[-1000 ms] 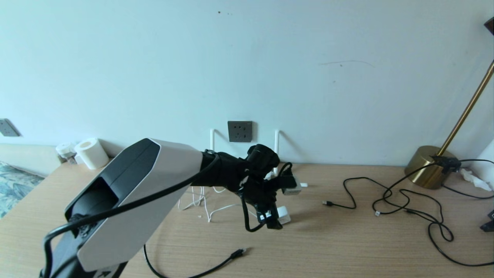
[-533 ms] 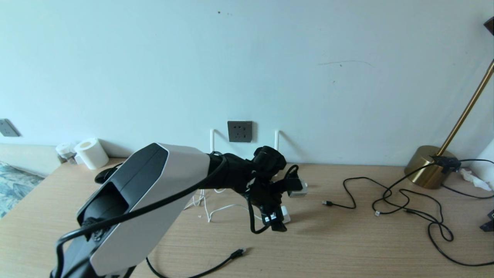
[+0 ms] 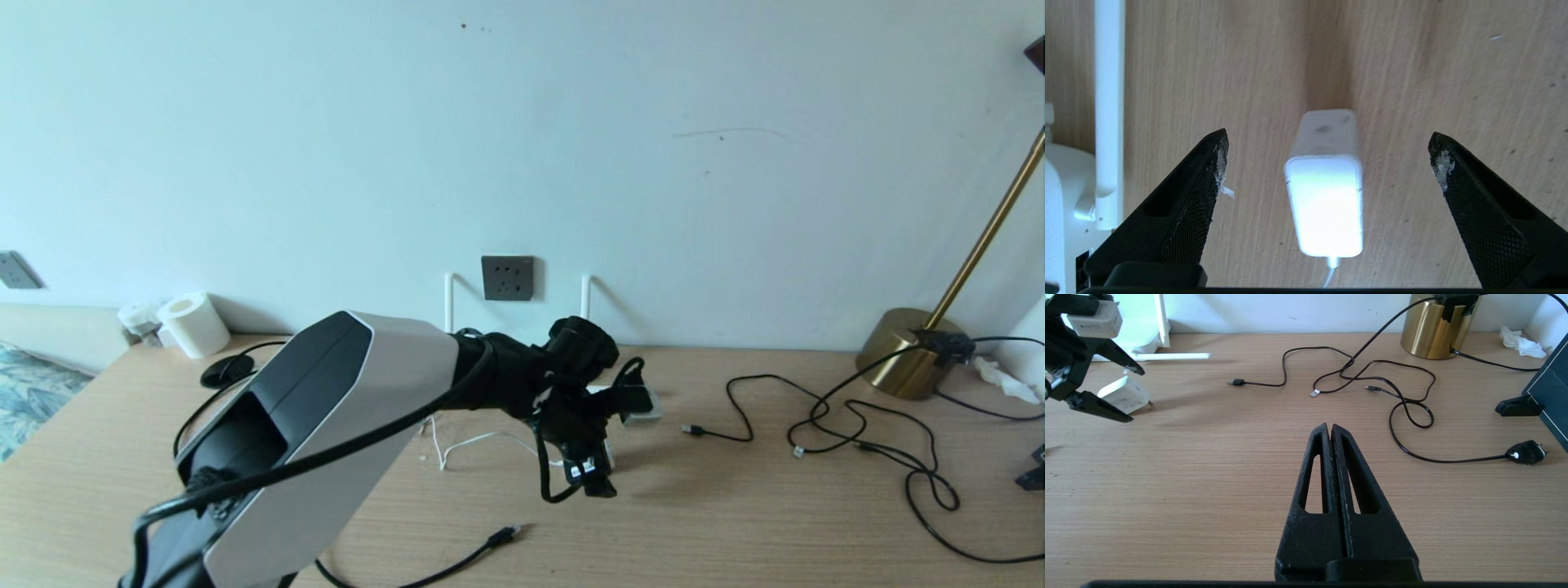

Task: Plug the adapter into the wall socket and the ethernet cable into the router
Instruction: Pick up plug

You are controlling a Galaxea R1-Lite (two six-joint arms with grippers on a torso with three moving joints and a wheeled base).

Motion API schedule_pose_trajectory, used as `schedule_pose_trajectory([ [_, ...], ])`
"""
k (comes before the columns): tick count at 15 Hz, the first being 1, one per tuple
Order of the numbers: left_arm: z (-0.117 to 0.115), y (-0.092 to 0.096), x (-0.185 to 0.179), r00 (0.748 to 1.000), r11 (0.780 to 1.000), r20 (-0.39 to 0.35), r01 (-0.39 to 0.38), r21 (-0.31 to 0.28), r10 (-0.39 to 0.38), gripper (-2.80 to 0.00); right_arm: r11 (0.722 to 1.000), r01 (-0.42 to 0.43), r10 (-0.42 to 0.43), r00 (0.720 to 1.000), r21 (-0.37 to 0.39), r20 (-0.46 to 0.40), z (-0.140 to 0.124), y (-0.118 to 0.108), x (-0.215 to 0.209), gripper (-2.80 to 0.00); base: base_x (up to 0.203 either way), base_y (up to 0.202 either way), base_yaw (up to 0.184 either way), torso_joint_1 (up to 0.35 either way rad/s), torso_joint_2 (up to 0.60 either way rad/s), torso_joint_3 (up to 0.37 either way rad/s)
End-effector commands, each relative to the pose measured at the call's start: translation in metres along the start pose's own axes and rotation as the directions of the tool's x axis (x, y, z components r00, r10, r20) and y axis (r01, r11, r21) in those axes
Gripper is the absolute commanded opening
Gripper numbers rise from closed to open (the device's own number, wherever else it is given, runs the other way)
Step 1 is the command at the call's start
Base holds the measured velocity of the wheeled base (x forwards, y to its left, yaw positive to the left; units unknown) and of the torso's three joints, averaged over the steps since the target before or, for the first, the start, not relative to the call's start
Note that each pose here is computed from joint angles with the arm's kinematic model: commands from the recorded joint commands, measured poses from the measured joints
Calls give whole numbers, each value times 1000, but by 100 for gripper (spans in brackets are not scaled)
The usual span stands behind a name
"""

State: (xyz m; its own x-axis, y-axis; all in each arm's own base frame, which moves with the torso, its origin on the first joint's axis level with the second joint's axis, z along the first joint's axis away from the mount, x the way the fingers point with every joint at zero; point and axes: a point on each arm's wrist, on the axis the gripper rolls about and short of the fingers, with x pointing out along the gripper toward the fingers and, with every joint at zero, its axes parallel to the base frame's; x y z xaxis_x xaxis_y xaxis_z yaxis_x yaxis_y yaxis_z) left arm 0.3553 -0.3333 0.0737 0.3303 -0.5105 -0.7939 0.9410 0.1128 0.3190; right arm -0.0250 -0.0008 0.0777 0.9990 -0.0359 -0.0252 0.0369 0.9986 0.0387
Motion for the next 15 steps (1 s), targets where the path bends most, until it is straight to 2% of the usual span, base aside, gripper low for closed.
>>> schedule_pose_trajectory([
  [1, 3, -5, 2, 1000, 1000, -3, 4, 13, -4, 0, 1000, 1, -1, 1000, 0, 1, 0, 0, 0, -280, 0, 0, 0, 0, 0, 0],
  [15, 3, -6, -4, 999, 1000, -44, -5, 12, 6, 0, 1000, 1, -1, 1000, 0, 1, 0, 0, 0, -280, 0, 0, 0, 0, 0, 0],
])
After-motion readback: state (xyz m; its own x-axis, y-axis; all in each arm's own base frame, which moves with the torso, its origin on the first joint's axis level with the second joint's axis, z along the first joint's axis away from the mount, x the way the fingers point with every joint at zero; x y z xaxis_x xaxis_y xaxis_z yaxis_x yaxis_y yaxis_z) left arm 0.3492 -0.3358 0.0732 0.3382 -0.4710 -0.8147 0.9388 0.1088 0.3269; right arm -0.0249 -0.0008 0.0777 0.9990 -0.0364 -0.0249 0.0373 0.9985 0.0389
